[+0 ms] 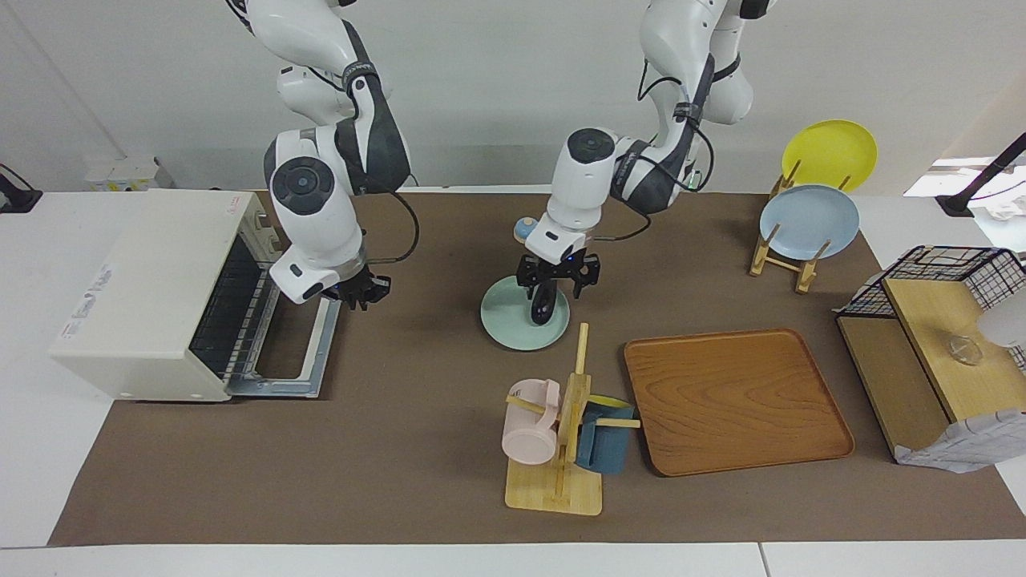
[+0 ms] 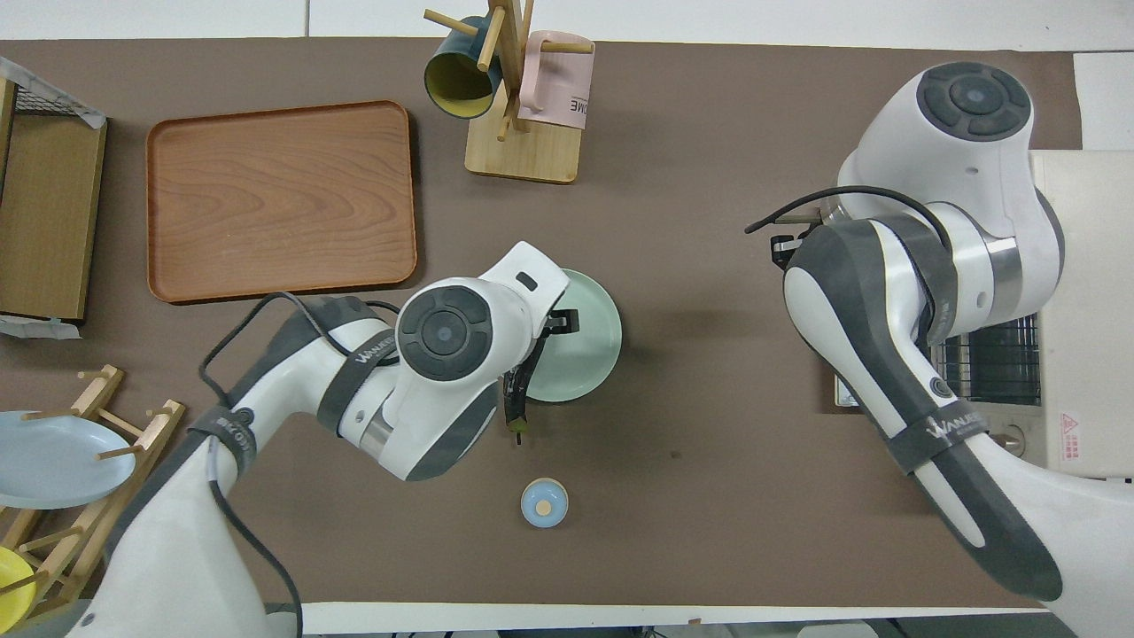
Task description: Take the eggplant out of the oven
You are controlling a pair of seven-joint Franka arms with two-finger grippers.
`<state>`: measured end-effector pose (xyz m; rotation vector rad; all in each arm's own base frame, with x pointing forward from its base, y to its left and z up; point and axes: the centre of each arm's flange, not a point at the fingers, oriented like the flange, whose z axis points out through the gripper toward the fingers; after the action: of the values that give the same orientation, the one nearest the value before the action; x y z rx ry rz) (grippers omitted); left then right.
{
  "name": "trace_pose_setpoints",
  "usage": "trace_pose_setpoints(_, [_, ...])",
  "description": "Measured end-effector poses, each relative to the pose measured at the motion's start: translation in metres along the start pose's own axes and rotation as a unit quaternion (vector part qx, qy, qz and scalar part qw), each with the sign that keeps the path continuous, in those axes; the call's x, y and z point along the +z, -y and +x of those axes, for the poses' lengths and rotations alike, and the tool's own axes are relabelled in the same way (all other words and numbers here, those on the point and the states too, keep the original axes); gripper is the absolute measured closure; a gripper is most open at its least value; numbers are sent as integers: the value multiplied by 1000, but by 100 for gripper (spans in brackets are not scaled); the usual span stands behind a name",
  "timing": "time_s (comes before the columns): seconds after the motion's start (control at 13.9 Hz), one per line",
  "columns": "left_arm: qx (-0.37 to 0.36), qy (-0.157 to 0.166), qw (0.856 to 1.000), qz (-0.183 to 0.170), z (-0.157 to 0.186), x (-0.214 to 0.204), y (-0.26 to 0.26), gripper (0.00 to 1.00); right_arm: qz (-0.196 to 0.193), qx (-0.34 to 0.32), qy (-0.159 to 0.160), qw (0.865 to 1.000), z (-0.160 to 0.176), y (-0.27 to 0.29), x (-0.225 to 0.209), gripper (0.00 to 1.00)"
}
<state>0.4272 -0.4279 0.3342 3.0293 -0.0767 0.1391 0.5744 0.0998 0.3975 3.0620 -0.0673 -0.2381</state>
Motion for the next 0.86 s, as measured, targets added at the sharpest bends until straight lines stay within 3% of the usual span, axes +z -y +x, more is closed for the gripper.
trace_pose_setpoints(0.14, [2,8,1000,8,-3,28,-1,6,-1,2,4,1000,-3,-12,32,96])
trace_pose_setpoints(0.36, [3,15,1000,14,-5,35,-1,44,-9,-3,10,1000,-6,-13,60,96])
trace_pose_setpoints(0.43, [2,15,1000,14,-4,33,-2,53,-11,-4,8,1000,-6,-13,66,96])
trace_pose_setpoints(0.65, [-12,22,999,23,10,17,-3,53,-33,-16,-2,999,-2,-20,90,96])
trace_pose_setpoints(0.86, [-59,19,998,33,67,-23,43,53,-45,-19,-6,999,-2,-30,105,96])
